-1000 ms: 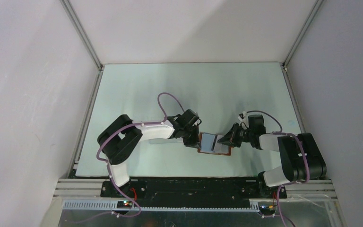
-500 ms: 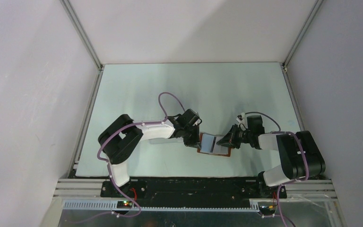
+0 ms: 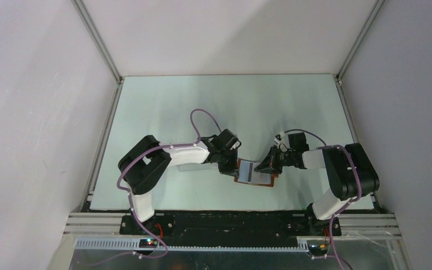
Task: Put the credit cards into the card holder
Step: Insert the credit card into the card holder.
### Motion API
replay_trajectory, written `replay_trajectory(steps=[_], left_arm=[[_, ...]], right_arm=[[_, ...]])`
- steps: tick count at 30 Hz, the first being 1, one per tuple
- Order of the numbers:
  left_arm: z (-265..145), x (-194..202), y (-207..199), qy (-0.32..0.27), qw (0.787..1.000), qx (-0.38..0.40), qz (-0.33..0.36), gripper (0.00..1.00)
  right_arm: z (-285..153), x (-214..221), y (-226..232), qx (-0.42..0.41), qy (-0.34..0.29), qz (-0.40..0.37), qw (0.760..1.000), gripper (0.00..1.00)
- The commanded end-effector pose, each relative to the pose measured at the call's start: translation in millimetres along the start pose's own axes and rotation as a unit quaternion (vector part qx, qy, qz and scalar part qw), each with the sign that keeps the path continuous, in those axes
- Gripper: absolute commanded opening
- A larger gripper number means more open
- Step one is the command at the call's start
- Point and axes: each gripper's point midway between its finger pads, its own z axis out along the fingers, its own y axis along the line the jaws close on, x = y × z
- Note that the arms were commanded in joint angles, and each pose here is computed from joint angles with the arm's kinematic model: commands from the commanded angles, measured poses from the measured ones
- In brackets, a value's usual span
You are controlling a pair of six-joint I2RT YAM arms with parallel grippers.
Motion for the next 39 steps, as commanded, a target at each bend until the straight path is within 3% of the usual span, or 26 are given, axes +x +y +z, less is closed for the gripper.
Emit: replay_trajectory(steps=[1,8,12,16,20,31,34,39], left_arm=[[15.7,6.6,18.2,0.017,0.999,-0.031,0.013,0.0],[11.2,6.4,15.4,0.017,0.999,-0.027,0.014,0.0],[6.6,3.9,9.5,0.012,1.0,-0.02,0.01,0.0],[0.6,1.1,1.9,0.005,1.0,-0.011,0.007,0.0],[-1.7,-1.6,-3.4,0.003,1.0,-0.003,0.005,0.0],[-2.0,1.4,-10.5,0.011,1.0,0.006,0.008,0.0],[-2.6,1.1,-13.6,0.01,1.0,0.009,0.01,0.0],[-4.8,2.0,-17.8,0.01,1.0,0.013,0.015,0.0]], right_arm=[[8.9,9.2,-7.1,0.032,0.024,-0.007,0.999,0.0],[15.8,12.0,-4.6,0.054,0.025,-0.027,0.998,0.05],[7.5,14.5,-3.6,0.084,0.027,-0.029,0.996,0.2],[-3.0,9.1,3.4,0.117,0.021,-0.05,0.992,0.43],[-6.7,4.2,12.3,0.137,0.018,-0.072,0.988,0.56],[14.7,6.7,10.9,0.156,0.046,-0.059,0.985,0.58],[26.3,11.9,14.2,0.15,0.069,-0.055,0.985,0.47],[37.5,11.2,24.1,0.139,0.085,-0.048,0.986,0.43]])
